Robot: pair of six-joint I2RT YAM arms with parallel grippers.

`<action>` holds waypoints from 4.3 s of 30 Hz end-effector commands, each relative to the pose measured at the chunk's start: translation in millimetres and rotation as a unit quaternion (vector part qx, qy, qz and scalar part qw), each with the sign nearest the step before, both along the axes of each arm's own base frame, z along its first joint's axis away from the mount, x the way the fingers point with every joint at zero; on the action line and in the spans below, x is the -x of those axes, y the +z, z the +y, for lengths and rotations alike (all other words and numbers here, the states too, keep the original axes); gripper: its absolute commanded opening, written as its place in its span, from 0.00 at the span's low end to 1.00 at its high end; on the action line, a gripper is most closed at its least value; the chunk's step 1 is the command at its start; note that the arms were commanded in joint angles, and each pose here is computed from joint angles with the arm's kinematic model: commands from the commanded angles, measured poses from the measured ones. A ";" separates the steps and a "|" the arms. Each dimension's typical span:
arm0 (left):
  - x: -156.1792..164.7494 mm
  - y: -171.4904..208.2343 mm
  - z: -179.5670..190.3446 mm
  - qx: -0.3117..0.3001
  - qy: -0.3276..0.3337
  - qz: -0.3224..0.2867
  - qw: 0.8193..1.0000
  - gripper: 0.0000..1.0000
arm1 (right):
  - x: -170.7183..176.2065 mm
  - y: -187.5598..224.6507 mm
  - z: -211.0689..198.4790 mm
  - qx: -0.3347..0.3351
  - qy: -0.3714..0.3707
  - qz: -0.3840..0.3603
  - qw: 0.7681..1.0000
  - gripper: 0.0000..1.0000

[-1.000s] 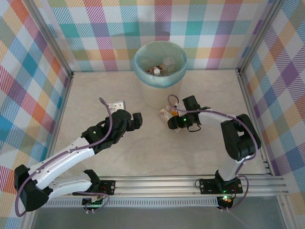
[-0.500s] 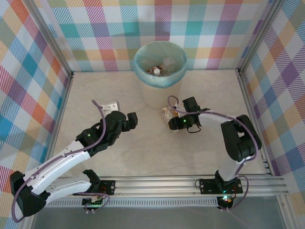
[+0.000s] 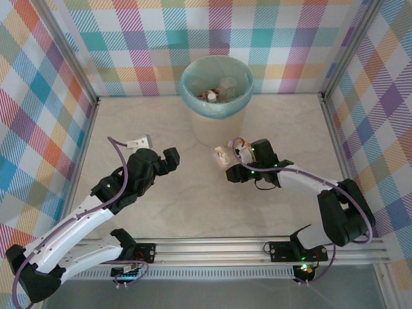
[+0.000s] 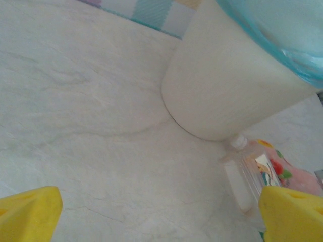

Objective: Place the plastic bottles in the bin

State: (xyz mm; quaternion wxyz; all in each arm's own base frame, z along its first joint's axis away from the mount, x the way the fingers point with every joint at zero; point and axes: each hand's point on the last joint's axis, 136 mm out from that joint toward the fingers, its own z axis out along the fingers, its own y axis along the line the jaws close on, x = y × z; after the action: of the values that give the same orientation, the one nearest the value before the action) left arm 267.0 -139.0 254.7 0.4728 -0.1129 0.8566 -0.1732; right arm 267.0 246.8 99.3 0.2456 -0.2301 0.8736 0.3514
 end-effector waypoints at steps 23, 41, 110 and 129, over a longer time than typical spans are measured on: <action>12.5 48.7 -112.8 0.204 -0.239 -0.003 0.949 0.95 | 57.1 136.3 55.1 -0.191 0.129 -0.177 0.957 0.33; 18.2 50.2 -104.5 0.190 -0.241 -0.019 0.952 0.85 | 76.9 164.2 70.8 -0.246 0.187 -0.178 0.934 0.33; -301.1 150.5 -131.5 -0.232 -0.028 -0.186 0.954 0.93 | 47.9 221.4 -31.7 -0.036 -0.053 -0.350 0.935 0.82; -287.1 102.5 -130.6 -0.184 -0.043 -0.090 0.978 0.66 | 47.0 208.8 -27.7 -0.033 -0.048 -0.333 0.941 0.82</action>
State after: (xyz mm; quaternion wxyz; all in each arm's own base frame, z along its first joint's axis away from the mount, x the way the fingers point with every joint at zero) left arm 564.5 -271.0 356.4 0.5707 0.0437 0.8200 -0.0065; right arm 220.6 216.3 314.1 0.5533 -0.2792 0.7380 0.2669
